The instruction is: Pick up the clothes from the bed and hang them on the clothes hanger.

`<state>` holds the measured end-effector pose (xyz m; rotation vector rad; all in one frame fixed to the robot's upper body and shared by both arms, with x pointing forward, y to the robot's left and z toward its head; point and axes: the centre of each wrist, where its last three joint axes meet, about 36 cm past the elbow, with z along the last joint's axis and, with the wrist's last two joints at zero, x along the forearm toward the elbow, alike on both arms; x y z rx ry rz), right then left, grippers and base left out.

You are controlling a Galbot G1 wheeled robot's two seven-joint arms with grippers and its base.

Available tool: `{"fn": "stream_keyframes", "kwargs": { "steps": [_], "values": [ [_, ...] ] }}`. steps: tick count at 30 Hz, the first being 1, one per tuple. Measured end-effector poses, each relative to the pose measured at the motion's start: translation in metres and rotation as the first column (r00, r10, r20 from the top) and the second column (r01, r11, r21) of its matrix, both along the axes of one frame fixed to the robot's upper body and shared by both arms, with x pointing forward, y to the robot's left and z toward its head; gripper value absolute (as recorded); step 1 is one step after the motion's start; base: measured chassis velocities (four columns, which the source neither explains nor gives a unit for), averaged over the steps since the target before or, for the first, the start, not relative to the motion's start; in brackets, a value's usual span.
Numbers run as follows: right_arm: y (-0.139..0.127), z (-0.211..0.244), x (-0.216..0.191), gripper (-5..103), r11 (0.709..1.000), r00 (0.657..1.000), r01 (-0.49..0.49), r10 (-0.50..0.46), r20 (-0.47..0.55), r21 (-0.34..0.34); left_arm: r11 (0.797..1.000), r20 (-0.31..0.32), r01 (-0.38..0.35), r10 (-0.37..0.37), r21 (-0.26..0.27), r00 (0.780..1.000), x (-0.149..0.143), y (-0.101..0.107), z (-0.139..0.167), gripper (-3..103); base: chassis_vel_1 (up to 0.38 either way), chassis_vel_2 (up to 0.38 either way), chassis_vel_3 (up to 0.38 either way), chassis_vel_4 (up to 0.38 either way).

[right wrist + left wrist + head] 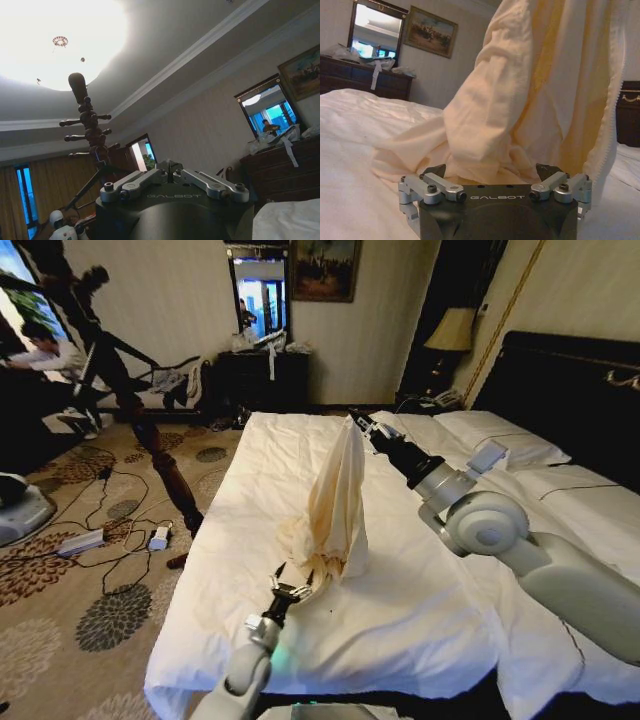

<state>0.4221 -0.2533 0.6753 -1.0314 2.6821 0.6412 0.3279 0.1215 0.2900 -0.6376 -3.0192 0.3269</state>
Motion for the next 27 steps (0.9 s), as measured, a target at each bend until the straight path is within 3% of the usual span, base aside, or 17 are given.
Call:
{"fn": "stream_keyframes", "kwargs": {
  "steps": [7,9,13,16,18,22,24,27],
  "values": [
    [-0.004,0.003,-0.001,0,1.000,1.000,0.010,-0.010,0.015,0.001,1.000,0.028,-0.029,0.029,-0.006,0.999,0.027,-0.013,0.004,103,0.000,0.000,0.000,0.000],
    [-0.005,0.004,-0.001,0,1.000,1.000,0.011,-0.011,0.016,0.001,0.999,0.032,-0.032,0.032,-0.007,0.999,0.029,-0.013,0.005,100,0.000,0.000,0.000,0.000],
    [-0.006,0.000,0.000,0,1.000,1.000,0.021,-0.021,0.017,-0.005,0.999,0.050,-0.047,0.048,-0.011,0.998,0.029,-0.007,0.012,78,0.000,0.000,0.000,0.000],
    [-0.006,0.000,0.000,0,1.000,1.000,0.023,-0.023,0.018,-0.004,0.999,0.053,-0.052,0.052,-0.005,0.997,0.026,-0.002,0.013,74,0.000,0.000,0.000,0.000],
    [-0.006,0.000,0.000,0,1.000,0.999,0.025,-0.025,0.020,-0.001,0.998,0.059,-0.057,0.057,0.004,0.997,0.023,0.006,0.015,68,0.000,0.000,0.000,0.000],
    [-0.005,0.000,0.001,0,1.000,0.999,0.025,-0.025,0.026,0.004,0.996,0.062,-0.083,0.082,0.015,0.995,0.015,0.029,0.022,46,0.000,0.000,0.000,0.000],
    [-0.005,0.000,0.001,0,1.000,0.999,0.024,-0.024,0.028,0.005,0.996,0.059,-0.088,0.087,0.013,0.994,0.013,0.034,0.023,46,0.000,0.000,0.000,0.000],
    [-0.004,0.001,0.001,0,1.000,0.999,0.024,-0.024,0.030,0.001,0.995,0.073,-0.102,0.101,0.006,0.992,0.009,0.048,0.035,30,0.000,0.000,0.000,0.000]
  ]
}}
